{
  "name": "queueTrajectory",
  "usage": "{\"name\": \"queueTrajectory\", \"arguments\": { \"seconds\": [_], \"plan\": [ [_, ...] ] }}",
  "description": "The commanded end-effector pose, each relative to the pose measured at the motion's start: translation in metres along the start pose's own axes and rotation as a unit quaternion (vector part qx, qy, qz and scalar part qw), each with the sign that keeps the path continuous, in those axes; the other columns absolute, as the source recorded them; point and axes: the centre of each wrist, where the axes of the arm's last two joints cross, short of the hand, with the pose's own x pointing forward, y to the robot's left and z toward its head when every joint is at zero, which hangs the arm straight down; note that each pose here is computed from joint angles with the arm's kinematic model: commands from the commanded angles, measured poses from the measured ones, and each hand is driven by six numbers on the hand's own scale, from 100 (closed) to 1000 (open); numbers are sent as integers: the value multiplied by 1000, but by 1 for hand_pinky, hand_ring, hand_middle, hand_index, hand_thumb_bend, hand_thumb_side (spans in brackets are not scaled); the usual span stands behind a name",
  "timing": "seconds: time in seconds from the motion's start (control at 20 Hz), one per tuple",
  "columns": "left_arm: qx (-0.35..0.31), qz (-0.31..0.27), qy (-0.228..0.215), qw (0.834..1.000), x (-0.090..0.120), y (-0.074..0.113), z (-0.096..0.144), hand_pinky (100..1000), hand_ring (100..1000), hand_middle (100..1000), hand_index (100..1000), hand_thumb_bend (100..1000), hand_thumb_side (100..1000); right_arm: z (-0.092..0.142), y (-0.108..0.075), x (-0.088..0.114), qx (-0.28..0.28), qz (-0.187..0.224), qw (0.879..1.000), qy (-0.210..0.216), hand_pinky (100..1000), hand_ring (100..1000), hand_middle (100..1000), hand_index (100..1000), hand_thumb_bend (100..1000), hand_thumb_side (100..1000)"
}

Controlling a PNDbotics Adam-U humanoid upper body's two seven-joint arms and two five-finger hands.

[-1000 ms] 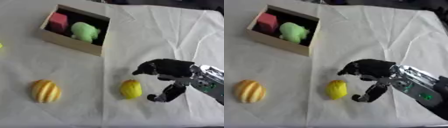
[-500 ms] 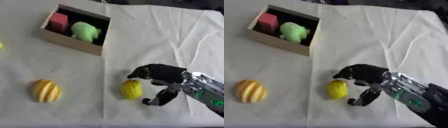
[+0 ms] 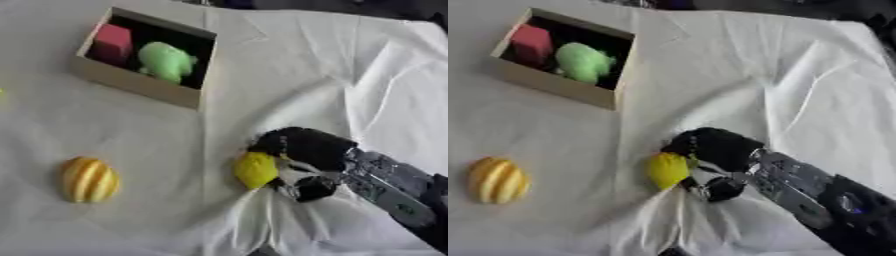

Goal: Pick up objects on the table and place them in the box.

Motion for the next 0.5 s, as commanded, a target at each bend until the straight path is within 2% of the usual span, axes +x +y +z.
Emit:
{"name": "queueTrajectory", "arguments": {
  "seconds": [0.05,0.15,0.25,0.3,0.35,0.4,0.45,0.5],
  "plan": [
    [-5,-1,-14,1000,7,1,-5,727,852,723,816,136,565,0,7,-6,-13,8,1000,18,809,861,771,903,434,173],
    [-7,-3,-15,1000,7,1,-5,727,852,723,816,136,564,3,6,-5,-16,5,1000,8,812,855,743,878,407,176],
    [-6,-6,-14,1000,7,2,-5,727,852,720,817,136,564,8,1,-6,1,-2,1000,-13,812,853,746,898,389,229],
    [-5,-7,-14,1000,7,3,-5,727,853,720,816,136,564,11,-3,-7,11,-10,1000,-21,809,850,733,881,370,245],
    [-4,-8,-13,1000,7,3,-4,727,853,719,816,135,564,13,-10,-8,16,-20,999,-27,808,845,713,855,359,242],
    [-4,-8,-13,1000,7,3,-4,728,853,719,816,135,565,14,-18,-10,15,-30,999,-29,804,837,667,776,311,230],
    [-4,-9,-12,1000,6,4,-4,728,853,719,816,135,565,16,-25,-11,11,-41,999,-30,802,833,649,748,285,222],
    [-4,-10,-12,1000,6,4,-4,728,853,719,816,136,566,17,-31,-11,4,-53,998,-30,797,820,611,681,190,207]
  ]
}}
